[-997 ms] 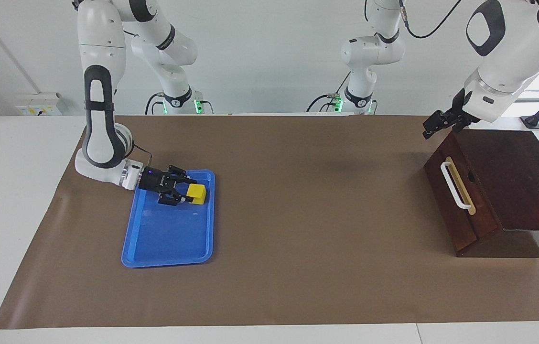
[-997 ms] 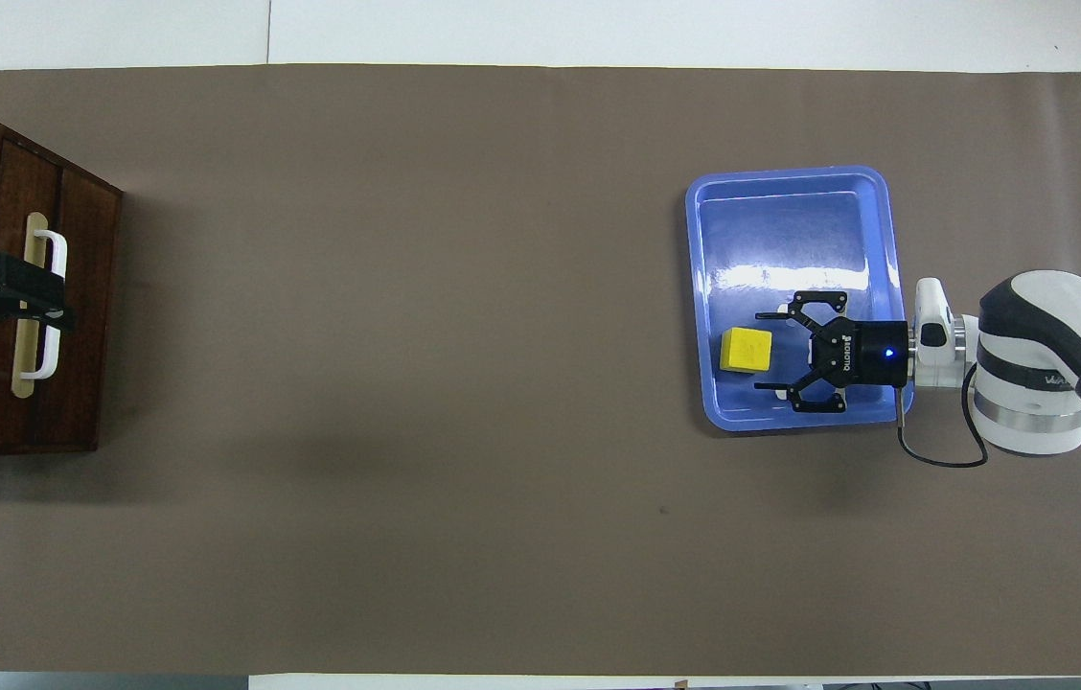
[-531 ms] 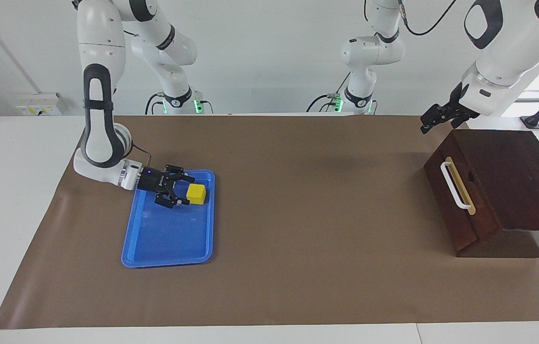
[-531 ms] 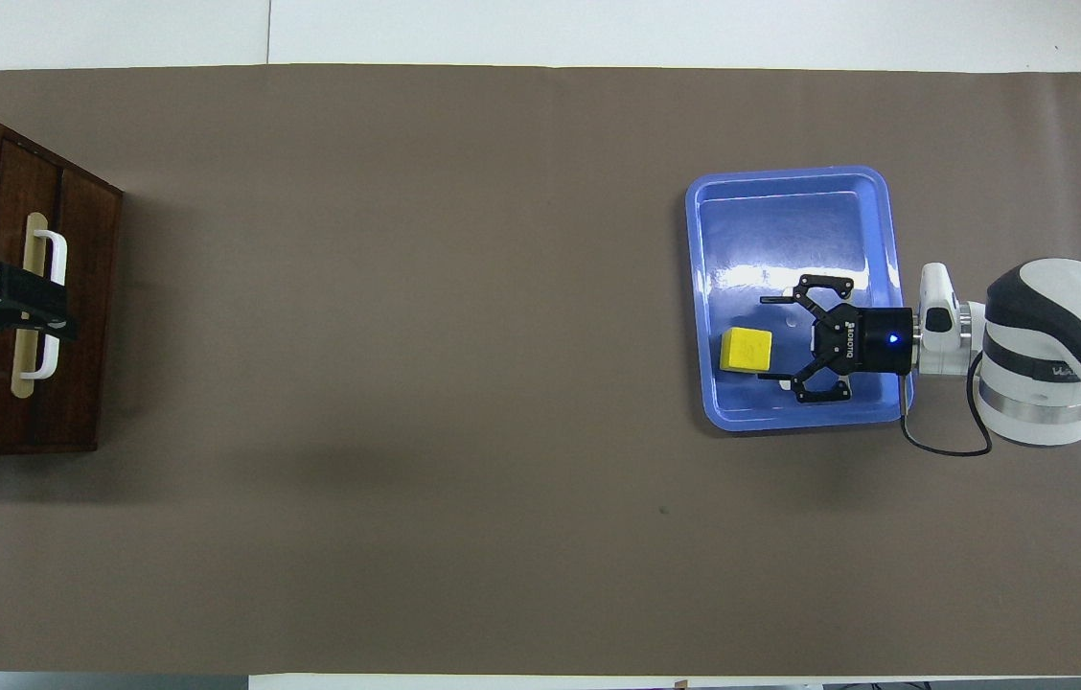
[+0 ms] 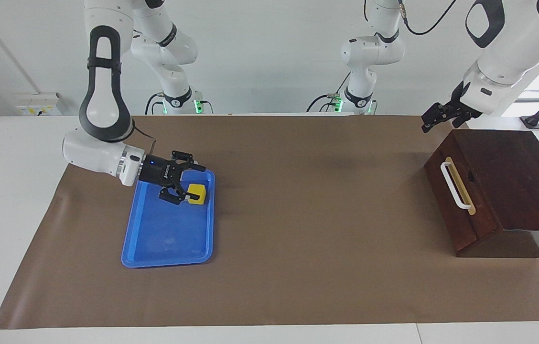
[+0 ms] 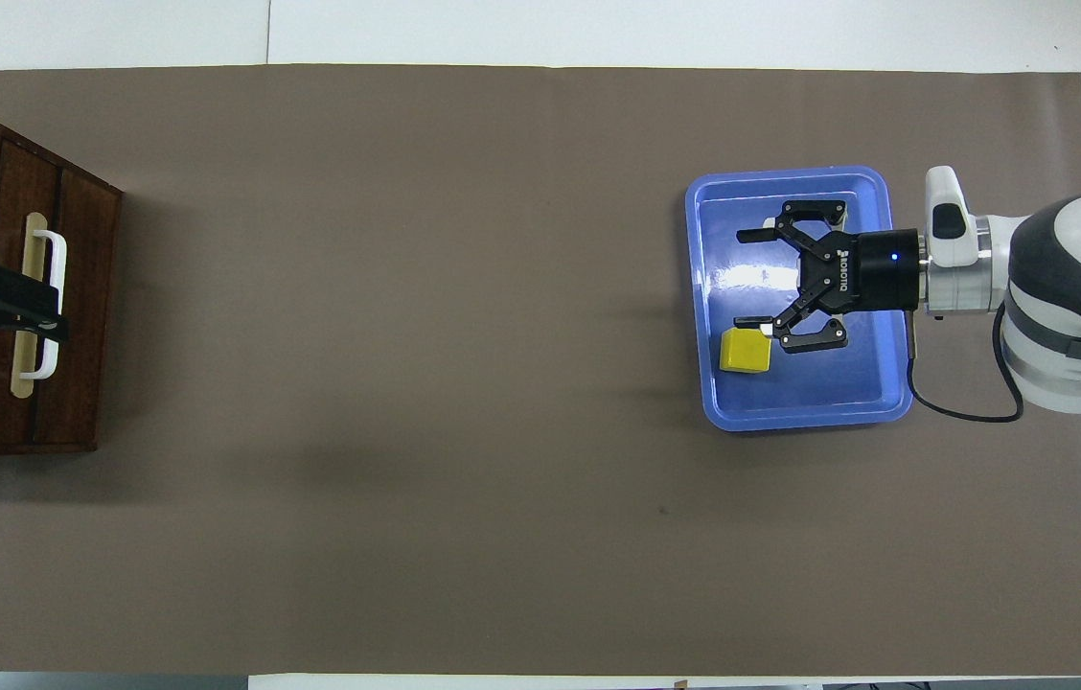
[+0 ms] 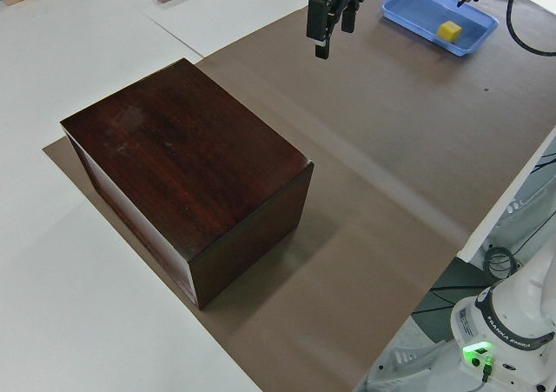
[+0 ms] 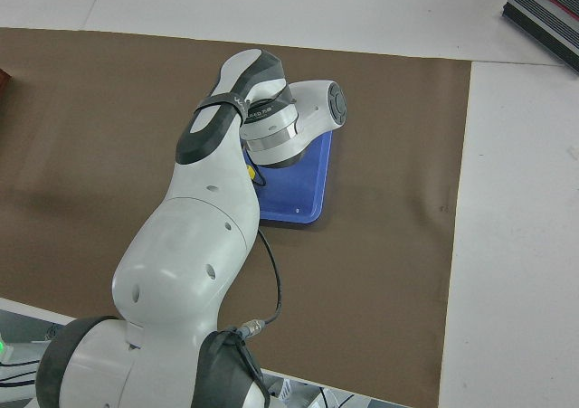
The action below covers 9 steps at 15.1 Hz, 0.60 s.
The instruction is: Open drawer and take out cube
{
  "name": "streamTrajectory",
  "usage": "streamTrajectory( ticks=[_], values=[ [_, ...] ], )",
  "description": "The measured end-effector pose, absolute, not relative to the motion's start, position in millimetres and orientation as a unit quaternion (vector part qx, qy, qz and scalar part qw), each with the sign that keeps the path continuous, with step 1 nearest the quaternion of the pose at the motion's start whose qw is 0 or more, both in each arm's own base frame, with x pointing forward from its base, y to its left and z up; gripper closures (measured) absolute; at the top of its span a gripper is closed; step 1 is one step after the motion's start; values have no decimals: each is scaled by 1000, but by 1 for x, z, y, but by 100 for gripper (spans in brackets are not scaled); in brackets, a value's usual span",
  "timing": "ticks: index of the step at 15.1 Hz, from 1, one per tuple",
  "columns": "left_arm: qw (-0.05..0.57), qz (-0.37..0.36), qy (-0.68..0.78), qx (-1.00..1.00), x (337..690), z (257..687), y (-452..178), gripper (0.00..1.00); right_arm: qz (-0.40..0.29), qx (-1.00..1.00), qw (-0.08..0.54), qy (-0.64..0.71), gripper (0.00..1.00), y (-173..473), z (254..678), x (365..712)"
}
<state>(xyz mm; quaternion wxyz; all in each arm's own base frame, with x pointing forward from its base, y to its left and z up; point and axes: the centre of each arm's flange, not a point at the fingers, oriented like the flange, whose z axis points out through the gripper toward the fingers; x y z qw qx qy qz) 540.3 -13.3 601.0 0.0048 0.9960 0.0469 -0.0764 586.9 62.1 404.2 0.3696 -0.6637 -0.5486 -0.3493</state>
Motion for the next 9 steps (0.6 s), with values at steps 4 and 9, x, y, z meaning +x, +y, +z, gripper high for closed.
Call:
streamTrajectory(
  ticks=[4,9],
  values=[
    [4,-81,41,996,541,598,-14,0,-303,-718,347,-521,0,77,489,592],
    [6,-83,14,996,540,598,-13,0,-212,-807,247,-492,0,88,559,597]
  ],
)
